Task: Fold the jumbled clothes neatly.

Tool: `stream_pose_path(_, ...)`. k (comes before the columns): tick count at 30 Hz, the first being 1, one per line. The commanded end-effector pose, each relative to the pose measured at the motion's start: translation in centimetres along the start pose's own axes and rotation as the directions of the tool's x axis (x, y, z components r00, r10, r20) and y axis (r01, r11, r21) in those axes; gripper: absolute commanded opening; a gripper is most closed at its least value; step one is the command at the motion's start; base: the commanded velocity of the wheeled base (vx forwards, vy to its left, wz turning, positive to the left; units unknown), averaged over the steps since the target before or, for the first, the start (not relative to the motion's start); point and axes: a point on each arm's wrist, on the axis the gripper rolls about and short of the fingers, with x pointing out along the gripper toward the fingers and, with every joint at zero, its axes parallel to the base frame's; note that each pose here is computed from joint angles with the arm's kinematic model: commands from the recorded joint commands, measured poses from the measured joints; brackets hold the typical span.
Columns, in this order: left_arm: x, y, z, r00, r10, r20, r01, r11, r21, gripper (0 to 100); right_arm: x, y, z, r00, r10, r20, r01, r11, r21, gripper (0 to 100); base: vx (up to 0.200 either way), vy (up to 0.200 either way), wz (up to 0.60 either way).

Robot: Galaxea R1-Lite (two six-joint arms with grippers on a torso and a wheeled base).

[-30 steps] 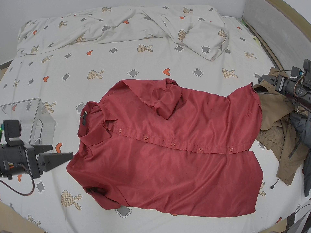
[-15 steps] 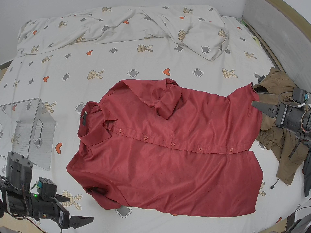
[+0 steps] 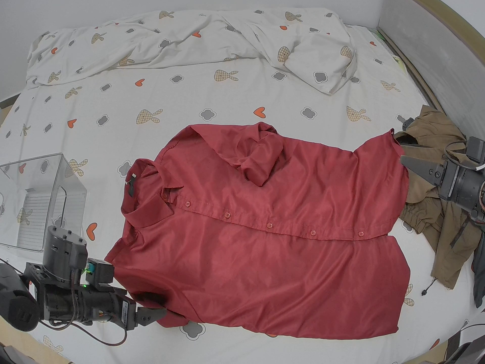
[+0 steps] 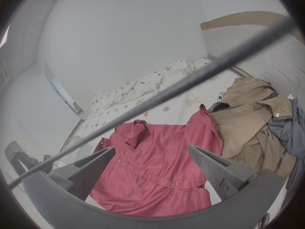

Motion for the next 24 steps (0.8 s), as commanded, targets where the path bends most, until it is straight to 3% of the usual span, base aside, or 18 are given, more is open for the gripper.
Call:
stream_pose_path(1,3.0,0.5,-0.4,0.995,0.046,-0.085,-0.048,0.999,-0.015,100,-0.5,0.1,0.2,1.000,0.005,0.018,-0.005,1.000,-0.003,100,0.000,0.000,0.00)
stream_pose_path(8,3.7,0.5,-0.4,0.994,0.046,-0.099,-0.048,0.999,-0.012,100,-0.5,0.2,0.2,1.000,0.008,0.017,-0.008,1.000,-0.003,100,0.000,0.000,0.00)
stream_pose_path(12,3.8,0.4,-0.1,0.998,0.041,-0.050,-0.042,0.999,-0.011,100,-0.5,0.2,0.1,1.000,0.008,0.012,-0.008,1.000,-0.003,100,0.000,0.000,0.00)
stream_pose_path(13,3.8,0.4,-0.1,0.998,0.040,-0.041,-0.041,0.999,-0.010,0,-0.5,0.2,0.1,1.000,0.009,0.012,-0.009,1.000,-0.003,100,0.000,0.000,0.00)
stream_pose_path(19,3.4,0.4,-0.4,0.999,0.036,-0.028,-0.037,0.999,-0.009,0,-0.5,0.2,0.1,1.000,0.009,0.012,-0.009,1.000,-0.003,100,0.000,0.000,0.00)
stream_pose_path(24,1.4,0.0,-0.5,0.999,0.027,0.030,-0.027,1.000,0.000,0,-0.4,0.2,0.0,1.000,0.010,0.007,-0.009,1.000,-0.002,100,0.000,0.000,0.00)
